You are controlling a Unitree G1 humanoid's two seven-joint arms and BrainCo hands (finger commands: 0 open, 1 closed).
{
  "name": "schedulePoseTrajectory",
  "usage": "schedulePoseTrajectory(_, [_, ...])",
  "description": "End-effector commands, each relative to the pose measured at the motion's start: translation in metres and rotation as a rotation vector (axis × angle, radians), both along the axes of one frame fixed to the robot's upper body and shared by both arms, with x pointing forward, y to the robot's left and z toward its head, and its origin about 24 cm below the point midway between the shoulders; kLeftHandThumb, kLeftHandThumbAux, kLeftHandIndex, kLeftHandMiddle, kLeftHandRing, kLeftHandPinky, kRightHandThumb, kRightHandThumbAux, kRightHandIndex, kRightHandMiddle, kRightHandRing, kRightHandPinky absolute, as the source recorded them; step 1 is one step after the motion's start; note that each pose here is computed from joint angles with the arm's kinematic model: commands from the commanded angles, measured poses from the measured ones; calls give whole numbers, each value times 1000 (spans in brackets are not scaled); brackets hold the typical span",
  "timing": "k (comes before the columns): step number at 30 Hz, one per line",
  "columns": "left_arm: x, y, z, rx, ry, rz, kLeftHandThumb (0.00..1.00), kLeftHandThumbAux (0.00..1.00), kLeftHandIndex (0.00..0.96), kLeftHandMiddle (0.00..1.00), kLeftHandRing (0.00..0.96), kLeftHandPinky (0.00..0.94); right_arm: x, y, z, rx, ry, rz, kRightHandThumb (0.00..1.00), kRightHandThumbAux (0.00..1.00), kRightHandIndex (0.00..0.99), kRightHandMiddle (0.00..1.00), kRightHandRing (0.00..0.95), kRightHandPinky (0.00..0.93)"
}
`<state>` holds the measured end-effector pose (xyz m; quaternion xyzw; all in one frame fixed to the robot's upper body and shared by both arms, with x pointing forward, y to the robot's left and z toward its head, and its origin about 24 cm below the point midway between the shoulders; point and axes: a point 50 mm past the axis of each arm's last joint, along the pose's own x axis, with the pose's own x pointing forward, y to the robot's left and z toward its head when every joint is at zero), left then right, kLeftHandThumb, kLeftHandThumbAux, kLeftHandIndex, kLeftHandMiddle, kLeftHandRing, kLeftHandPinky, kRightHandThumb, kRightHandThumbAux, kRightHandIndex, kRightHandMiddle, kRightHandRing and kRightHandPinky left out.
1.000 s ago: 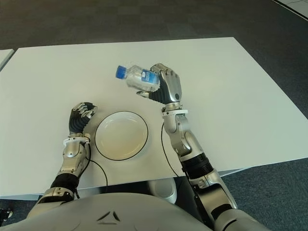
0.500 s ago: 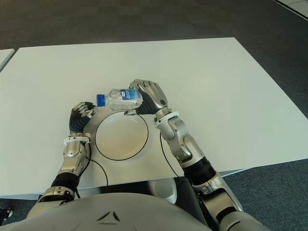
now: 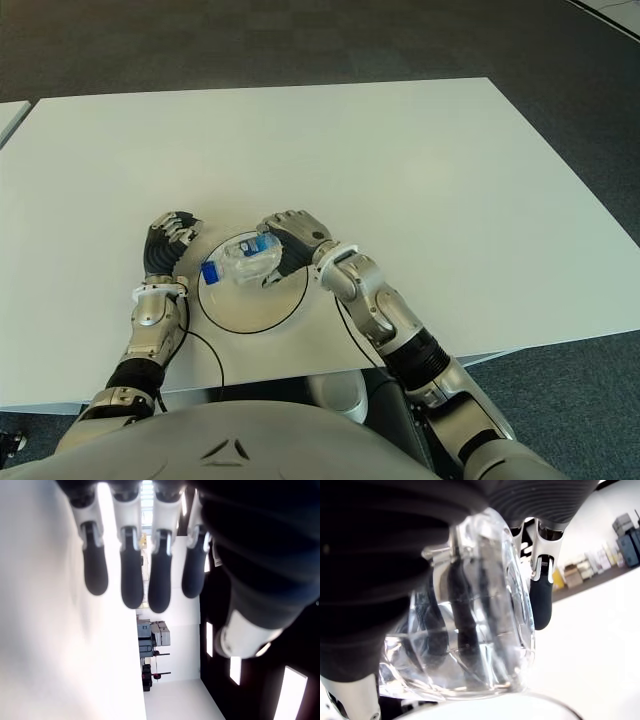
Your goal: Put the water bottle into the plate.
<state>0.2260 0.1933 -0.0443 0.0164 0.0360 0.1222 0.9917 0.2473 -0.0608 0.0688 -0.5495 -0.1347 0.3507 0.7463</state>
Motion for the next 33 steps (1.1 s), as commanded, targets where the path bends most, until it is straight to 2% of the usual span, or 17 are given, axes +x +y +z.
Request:
schedulePoseTrajectory(1, [-28,-1,-31,-29,177,9,700,716,429,471,455,452,3,1,1,-60,32,14,709,720,439,884,878,882])
schedulePoseTrajectory(5, [-28,0,-31,-25,177,8,700,716,429,474,463,468,3,1,-1,-114,71,35,708,721,439,885,880,884])
schedulePoseTrajectory(18, [-28,2,-32,-26,182,8,700,715,430,473,450,432,3,-1,-6,-311,191,127,707,723,439,890,874,875])
schedulePoseTrajectory(31, [-28,2,-31,-16,183,5,698,715,429,474,455,451,2,-1,-6,-350,185,163,703,721,438,830,830,821])
schedulePoseTrajectory(33, [-28,2,-31,-14,183,5,699,715,429,474,456,453,2,-1,-6,-354,176,174,700,721,433,791,788,765])
